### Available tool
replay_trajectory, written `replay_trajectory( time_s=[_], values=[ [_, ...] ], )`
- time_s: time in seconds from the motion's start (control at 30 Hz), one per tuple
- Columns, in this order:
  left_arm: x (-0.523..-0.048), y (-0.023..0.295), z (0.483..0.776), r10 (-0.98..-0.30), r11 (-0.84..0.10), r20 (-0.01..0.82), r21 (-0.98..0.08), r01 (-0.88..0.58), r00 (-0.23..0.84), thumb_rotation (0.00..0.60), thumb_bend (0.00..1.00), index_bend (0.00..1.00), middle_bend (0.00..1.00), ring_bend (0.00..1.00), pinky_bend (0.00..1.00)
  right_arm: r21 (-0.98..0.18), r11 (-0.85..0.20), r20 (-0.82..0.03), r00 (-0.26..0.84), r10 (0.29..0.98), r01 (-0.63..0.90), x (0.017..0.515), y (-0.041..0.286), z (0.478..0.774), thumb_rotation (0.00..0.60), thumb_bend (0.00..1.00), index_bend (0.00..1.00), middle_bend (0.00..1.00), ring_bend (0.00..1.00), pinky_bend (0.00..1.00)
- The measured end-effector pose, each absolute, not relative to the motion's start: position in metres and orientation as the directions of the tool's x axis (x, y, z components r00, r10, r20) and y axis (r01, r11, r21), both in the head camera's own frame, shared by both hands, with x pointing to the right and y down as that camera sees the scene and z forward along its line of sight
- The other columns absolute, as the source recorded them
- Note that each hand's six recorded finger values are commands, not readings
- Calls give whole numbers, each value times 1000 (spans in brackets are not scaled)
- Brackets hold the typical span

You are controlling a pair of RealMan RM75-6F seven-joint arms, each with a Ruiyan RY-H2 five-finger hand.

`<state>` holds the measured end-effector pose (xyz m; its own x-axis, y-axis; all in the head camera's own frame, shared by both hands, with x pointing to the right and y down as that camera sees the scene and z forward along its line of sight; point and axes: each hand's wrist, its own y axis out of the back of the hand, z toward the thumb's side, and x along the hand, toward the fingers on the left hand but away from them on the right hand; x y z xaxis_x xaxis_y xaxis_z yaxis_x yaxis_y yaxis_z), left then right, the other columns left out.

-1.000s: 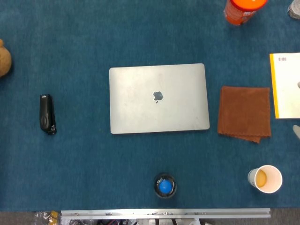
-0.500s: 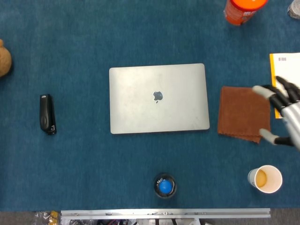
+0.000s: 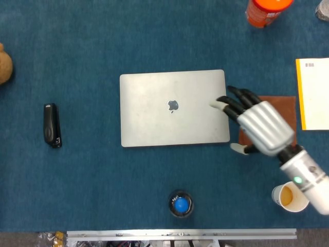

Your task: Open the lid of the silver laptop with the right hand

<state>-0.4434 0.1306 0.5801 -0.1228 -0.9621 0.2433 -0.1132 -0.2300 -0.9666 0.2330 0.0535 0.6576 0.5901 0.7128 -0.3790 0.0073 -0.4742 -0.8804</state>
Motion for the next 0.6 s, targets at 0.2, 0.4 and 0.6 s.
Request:
replay_trajectory(
  time_s=[0.2,0.4,0.6],
  values=[
    [-443,131,580,-962,-231,244,-966,-116,-122,600,404,165,131,55,45,-881,-472,-400,598,695,-41,201,48,677,600,0,149,174,5,146],
    [-444,132,579,-961,-232,245,-966,-115,-124,600,405,165,131,55,46,-872,-483,-424,605,674,-73,171,44,694,600,0,140,159,0,120],
    [-446,134,578,-961,-230,244,-966,-114,-130,600,405,165,130,55,45,-866,-489,-443,616,652,-105,148,47,709,600,0,139,156,0,110]
  ],
)
